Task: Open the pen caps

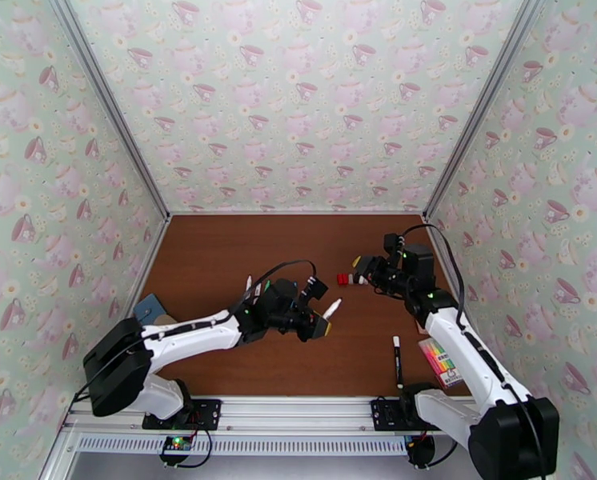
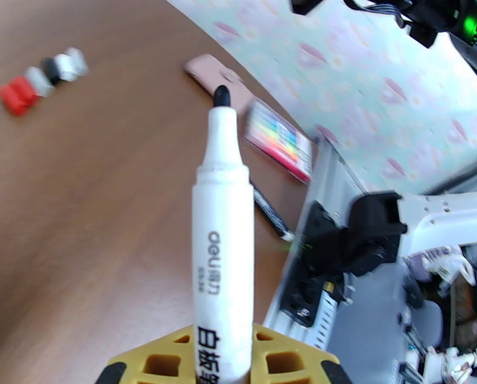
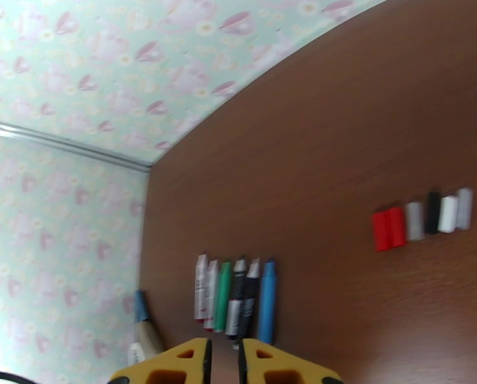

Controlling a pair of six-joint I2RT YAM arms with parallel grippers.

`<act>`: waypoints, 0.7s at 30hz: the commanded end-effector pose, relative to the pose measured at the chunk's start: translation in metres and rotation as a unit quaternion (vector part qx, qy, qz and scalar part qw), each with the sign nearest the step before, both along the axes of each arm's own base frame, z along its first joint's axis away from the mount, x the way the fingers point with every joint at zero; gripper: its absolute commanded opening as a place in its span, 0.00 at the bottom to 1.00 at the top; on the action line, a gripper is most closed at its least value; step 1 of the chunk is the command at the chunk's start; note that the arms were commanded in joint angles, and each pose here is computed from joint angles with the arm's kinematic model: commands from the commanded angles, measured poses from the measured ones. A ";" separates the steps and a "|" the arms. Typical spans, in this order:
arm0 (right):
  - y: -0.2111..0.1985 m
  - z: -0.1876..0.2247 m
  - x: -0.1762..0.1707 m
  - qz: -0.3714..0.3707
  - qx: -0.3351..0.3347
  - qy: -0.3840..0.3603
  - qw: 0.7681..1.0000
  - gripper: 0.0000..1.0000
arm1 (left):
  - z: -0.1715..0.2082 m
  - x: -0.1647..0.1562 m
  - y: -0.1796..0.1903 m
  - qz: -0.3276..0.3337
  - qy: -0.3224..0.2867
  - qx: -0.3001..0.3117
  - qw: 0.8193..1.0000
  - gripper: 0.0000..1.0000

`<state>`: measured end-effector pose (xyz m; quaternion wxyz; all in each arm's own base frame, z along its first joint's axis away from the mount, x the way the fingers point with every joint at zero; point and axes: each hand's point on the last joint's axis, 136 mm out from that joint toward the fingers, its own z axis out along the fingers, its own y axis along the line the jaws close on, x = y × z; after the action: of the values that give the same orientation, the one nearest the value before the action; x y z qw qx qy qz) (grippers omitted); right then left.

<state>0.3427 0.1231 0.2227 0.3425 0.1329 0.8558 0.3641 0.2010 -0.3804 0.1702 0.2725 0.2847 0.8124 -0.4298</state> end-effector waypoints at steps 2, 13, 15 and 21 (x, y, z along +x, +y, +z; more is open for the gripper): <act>-0.046 -0.050 0.000 -0.031 -0.149 0.096 0.984 0.05 | 0.002 0.027 0.024 0.090 -0.038 0.023 0.995 0.07; -0.099 -0.131 0.032 -0.014 -0.216 0.212 0.953 0.08 | -0.011 0.035 0.038 0.132 -0.027 0.034 0.990 0.07; -0.100 -0.141 0.037 -0.002 -0.222 0.221 0.950 0.11 | -0.013 0.034 0.041 0.136 -0.027 0.037 0.990 0.07; -0.102 -0.159 0.052 0.004 -0.229 0.236 0.945 0.12 | -0.013 0.037 0.045 0.144 -0.028 0.040 0.988 0.07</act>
<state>0.3836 0.0241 0.0595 0.1438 0.1466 0.9702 0.1283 0.2335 -0.3420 0.1525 0.3321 0.2006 0.8530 -0.3491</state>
